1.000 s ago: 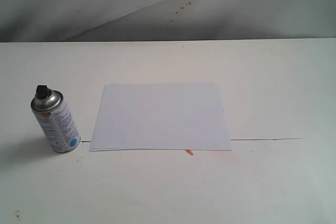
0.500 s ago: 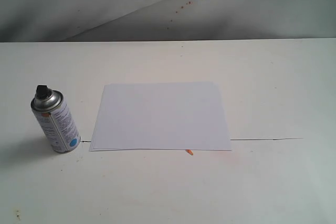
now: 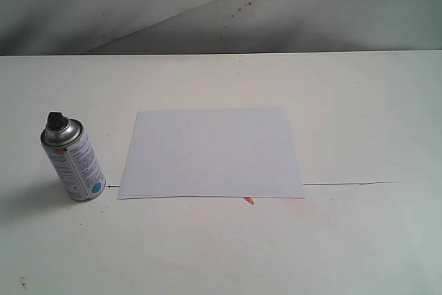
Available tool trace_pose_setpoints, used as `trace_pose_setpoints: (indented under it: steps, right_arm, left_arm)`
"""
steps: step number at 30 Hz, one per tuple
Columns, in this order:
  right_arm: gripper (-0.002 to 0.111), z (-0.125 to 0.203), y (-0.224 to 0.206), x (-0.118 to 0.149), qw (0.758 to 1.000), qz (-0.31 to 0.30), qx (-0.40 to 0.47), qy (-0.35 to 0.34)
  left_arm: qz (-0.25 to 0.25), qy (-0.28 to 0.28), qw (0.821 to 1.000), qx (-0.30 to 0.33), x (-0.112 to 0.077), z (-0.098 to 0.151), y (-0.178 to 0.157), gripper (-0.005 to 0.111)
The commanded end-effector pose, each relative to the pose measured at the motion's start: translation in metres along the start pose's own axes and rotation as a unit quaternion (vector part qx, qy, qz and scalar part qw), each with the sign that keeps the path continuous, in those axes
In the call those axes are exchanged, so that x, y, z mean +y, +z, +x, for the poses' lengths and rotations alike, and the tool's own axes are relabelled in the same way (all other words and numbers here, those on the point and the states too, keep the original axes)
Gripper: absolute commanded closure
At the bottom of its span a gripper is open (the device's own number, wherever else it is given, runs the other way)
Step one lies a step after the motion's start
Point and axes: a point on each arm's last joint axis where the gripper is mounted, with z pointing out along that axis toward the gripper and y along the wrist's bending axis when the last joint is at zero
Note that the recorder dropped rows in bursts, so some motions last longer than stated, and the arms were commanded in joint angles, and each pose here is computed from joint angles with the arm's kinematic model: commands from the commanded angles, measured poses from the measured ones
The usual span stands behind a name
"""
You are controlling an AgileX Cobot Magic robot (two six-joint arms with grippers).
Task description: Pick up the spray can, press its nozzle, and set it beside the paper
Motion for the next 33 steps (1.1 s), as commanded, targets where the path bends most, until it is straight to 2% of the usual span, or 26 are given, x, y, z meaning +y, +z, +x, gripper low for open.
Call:
trace_pose_setpoints:
  steps: [1, 6, 8, 12, 15, 20, 24, 26, 28, 33]
  right_arm:
    - [0.108, 0.001, 0.0, 0.0, 1.0, 0.003, -0.002, -0.007]
    - [0.108, 0.001, 0.0, 0.0, 1.0, 0.003, -0.002, -0.007]
    - [0.108, 0.001, 0.0, 0.0, 1.0, 0.003, -0.002, -0.007]
    - [0.108, 0.001, 0.0, 0.0, 1.0, 0.003, -0.002, -0.007]
    - [0.108, 0.001, 0.0, 0.0, 1.0, 0.003, -0.002, -0.007]
    - [0.108, 0.001, 0.0, 0.0, 1.0, 0.003, -0.002, -0.007]
    - [0.108, 0.001, 0.0, 0.0, 1.0, 0.003, -0.002, -0.007]
    - [0.108, 0.001, 0.0, 0.0, 1.0, 0.003, -0.002, -0.007]
    - [0.108, 0.001, 0.0, 0.0, 1.0, 0.003, -0.002, -0.007]
    - [0.108, 0.001, 0.0, 0.0, 1.0, 0.003, -0.002, -0.007]
  left_arm:
    - [-0.007, -0.009, 0.997, -0.081, 0.001, -0.014, -0.002, 0.107]
    - [-0.008, -0.013, 0.993, -0.113, 0.002, -0.019, -0.003, 0.107]
    - [-0.005, -0.042, 0.99, -0.132, 0.002, -0.023, -0.004, 0.107]
    - [-0.002, -0.061, 0.986, -0.155, 0.003, -0.056, -0.005, 0.107]
    - [-0.002, -0.057, 0.99, -0.129, 0.005, -0.09, 0.003, 0.107]
    - [-0.001, -0.059, 0.994, -0.091, 0.007, -0.14, 0.041, 0.107]
    - [-0.001, -0.057, 0.994, -0.091, 0.009, -0.166, 0.073, 0.107]
    - [-0.001, -0.048, 0.995, -0.092, 0.009, -0.169, 0.09, 0.107]
    - [0.001, -0.041, 0.996, -0.077, 0.008, -0.162, 0.106, 0.107]
    - [0.001, -0.042, 0.999, 0.02, 0.007, -0.13, 0.138, 0.107]
